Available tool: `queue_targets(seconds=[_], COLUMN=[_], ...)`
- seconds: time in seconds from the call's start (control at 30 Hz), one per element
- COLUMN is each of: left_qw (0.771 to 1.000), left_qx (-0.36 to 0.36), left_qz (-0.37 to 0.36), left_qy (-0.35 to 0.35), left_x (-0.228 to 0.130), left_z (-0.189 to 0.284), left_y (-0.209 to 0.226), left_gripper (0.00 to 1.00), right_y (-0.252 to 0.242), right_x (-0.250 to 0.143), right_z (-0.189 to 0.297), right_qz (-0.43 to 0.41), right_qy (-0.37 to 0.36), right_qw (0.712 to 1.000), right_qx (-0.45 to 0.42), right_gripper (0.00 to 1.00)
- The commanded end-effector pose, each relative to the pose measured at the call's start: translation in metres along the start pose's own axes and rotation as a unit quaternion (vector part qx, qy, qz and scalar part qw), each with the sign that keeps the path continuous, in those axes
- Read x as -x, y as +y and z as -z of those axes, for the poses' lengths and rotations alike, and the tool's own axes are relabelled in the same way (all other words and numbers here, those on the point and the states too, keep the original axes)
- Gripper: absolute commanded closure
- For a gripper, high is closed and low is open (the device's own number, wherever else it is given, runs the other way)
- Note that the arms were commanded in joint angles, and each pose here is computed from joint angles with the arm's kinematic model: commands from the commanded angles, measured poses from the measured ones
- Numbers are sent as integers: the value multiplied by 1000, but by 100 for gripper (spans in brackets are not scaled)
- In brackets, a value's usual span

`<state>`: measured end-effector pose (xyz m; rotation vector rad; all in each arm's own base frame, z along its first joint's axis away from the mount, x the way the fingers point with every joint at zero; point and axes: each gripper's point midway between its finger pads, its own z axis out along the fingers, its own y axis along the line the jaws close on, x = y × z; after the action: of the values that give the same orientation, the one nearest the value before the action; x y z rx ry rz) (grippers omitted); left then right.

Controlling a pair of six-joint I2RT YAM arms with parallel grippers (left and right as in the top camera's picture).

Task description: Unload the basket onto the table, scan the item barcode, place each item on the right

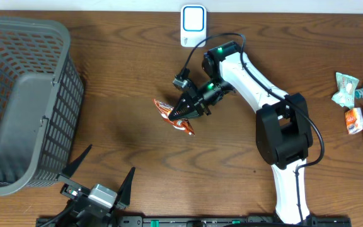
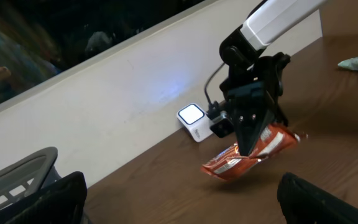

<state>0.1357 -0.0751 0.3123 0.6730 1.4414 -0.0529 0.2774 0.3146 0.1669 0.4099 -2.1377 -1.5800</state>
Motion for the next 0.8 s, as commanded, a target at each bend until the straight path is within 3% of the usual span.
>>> queue_targets(seconds=[0.0,0.27,0.47,0.5,0.57,0.67,0.73,0.77], left_qw=[1000,1000,1000,1000,1000,1000,1000,1000], left_qx=[1,1,1,1,1,1,1,1], left_qz=[-7,-7,-7,-7,-7,-7,-7,-7], left_qy=[-5,-5,-5,-5,-5,-5,-5,-5], left_x=[1,1,1,1,1,1,1,1], left_z=[1,1,1,1,1,1,1,1], left_y=[0,0,0,0,0,0,0,0], left_gripper=[2,2,2,2,2,2,2,2], right_y=[-22,-87,-110,-114,-120,-131,-132,-132], right_x=[-2,4,21,24,30,39,45,47], right_z=[4,-3,-19,-25,-33,-34,-28,-25], right_qz=[196,291,343,354,375,381,362,348], right_qy=[23,105,112,110,106,105,97,91], right_qw=[976,912,879,874,865,845,840,839], right_qx=[-89,-270,-312,-313,-318,-359,-392,-409], right_gripper=[99,99,99,94,77,68,47,43])
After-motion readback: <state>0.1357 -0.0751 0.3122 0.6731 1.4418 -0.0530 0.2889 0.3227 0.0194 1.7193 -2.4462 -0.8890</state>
